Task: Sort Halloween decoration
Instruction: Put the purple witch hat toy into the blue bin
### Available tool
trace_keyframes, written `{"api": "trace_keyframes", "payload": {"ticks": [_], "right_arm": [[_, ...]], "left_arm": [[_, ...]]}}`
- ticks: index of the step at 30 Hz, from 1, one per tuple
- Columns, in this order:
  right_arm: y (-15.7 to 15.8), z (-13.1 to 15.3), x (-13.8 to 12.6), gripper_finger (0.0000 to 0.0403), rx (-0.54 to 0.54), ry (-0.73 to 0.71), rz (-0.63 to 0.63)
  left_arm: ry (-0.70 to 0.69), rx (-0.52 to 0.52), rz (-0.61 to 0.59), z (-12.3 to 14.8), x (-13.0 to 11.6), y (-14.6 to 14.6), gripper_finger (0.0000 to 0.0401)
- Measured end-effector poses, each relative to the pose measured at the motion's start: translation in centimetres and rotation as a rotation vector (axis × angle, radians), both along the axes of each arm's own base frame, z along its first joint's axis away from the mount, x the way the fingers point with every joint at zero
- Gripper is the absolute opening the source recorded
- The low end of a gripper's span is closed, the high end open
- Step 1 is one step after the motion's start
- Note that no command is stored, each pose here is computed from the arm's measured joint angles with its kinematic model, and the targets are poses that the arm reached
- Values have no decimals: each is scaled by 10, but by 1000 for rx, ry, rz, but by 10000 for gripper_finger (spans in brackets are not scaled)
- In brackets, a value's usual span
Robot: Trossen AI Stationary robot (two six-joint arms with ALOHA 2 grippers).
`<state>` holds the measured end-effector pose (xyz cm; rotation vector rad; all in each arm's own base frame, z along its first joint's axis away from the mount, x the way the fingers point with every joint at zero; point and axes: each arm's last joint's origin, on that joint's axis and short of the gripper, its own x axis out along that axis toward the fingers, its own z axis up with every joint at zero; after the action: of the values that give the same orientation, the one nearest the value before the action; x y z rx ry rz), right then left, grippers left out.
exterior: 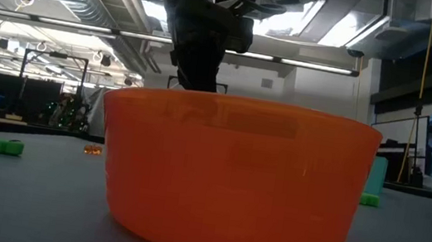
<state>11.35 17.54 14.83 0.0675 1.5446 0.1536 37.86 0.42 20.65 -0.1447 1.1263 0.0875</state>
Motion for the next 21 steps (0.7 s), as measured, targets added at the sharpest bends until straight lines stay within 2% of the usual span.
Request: {"api": "trace_keyframes", "payload": {"ticks": [12, 21], "right_arm": [[0, 0, 0, 96, 0, 0, 0], [0, 0, 0, 95, 2, -2, 0]], "left_arm": [[0, 0, 0, 0, 0, 0, 104], [0, 0, -1, 0, 0, 0, 104]]}}
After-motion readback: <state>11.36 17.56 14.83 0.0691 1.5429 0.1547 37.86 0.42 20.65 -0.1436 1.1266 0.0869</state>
